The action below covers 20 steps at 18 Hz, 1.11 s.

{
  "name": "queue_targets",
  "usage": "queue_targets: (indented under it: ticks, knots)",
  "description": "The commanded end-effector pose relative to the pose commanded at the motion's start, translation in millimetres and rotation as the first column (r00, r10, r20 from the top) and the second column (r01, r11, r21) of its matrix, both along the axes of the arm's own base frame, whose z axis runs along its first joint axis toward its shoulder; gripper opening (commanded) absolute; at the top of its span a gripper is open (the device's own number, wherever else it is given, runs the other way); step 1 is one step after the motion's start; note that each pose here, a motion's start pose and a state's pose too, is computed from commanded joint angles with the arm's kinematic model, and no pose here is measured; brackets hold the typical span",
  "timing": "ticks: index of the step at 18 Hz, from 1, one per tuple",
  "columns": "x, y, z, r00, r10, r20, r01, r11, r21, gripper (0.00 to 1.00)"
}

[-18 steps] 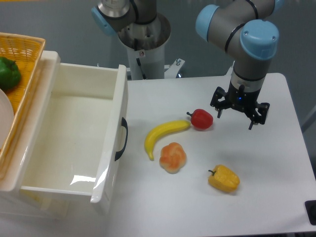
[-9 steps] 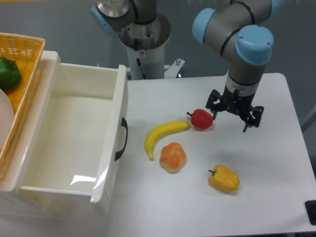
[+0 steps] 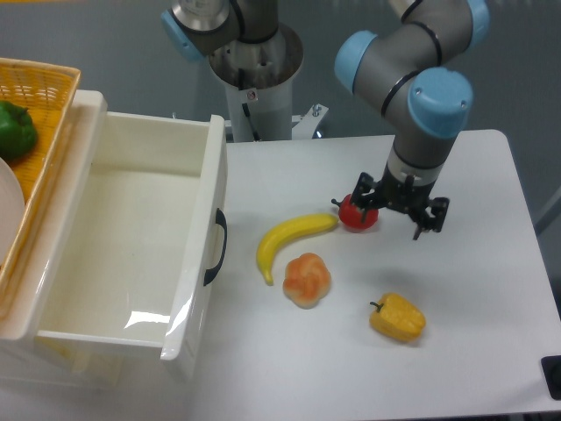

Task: Pick up the round bread
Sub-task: 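Lower the open gripper over the orange round bread roll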

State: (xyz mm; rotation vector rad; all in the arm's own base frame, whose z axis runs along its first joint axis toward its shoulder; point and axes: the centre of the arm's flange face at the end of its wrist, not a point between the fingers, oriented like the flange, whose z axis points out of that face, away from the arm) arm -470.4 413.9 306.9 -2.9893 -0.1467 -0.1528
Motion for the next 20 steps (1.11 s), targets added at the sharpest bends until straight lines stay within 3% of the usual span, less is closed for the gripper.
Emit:
queue_targets:
  ticks: [5, 8, 20]
  knots:
    - [11, 33, -44, 0.997, -0.059, 0.056, 0.06, 0.998, -0.027, 1.0]
    - [23, 62, -73, 0.993, -0.103, 0.049, 0.105, 0.994, -0.027, 1.0]
    - [43, 77, -101, 0.987, -0.132, 0.092, 0.137, 0.989, -0.048, 1.0]
